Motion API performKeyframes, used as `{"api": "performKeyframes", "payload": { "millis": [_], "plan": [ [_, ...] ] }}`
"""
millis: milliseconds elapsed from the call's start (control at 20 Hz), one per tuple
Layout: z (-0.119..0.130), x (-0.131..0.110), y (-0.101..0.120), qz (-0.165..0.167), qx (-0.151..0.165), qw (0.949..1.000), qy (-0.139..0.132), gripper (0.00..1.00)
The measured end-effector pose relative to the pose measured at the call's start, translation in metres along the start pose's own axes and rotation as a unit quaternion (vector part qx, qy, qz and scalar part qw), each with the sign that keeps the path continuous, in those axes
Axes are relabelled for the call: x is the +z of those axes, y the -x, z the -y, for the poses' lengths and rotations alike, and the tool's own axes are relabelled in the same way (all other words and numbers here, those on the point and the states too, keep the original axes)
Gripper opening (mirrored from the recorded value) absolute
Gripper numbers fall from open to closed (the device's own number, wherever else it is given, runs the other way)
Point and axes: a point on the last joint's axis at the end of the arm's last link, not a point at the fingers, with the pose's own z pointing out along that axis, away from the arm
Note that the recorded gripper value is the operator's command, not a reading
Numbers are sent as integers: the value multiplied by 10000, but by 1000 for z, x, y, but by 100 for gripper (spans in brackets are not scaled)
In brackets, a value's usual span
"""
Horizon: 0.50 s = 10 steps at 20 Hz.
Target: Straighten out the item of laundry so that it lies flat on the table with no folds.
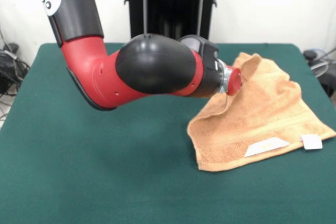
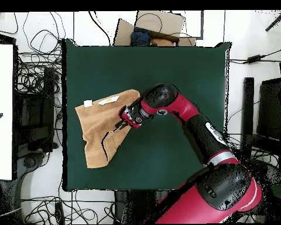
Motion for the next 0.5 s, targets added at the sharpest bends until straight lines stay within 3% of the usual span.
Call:
{"api": "performKeyframes", "payload": {
  "millis": [500],
  "plan": [
    [1, -20, -4, 148, -2, 9999, -30, 0]
  ]
}}
